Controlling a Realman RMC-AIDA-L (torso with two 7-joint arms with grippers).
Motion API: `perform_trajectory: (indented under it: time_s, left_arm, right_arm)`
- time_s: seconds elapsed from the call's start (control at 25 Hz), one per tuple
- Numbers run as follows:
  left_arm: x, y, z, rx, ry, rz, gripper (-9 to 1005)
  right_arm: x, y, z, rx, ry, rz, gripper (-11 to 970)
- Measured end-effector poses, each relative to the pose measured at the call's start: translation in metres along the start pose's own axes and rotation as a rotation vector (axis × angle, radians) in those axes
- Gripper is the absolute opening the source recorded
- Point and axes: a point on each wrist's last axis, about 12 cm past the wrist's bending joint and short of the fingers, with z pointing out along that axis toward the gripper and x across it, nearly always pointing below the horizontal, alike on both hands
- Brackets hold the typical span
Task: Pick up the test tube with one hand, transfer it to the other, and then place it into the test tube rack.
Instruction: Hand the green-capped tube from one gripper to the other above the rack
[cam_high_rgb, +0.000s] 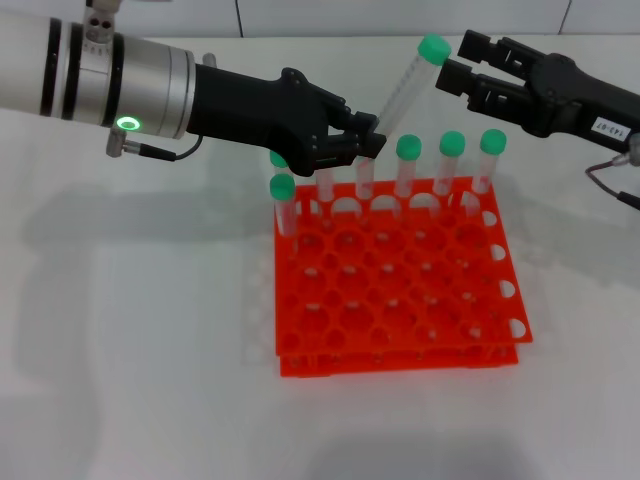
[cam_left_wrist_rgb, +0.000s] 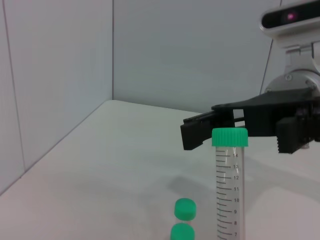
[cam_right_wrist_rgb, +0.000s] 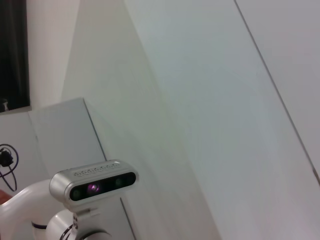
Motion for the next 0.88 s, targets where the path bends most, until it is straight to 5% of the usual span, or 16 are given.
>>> perform_trajectory:
  time_s: [0.88]
  left_arm:
    - [-0.001,0.001,0.008,-0.012,-0.001,0.004,189]
  right_arm:
    - [0.012,0.004,0.013,0.001,-0.054,-0.031,799]
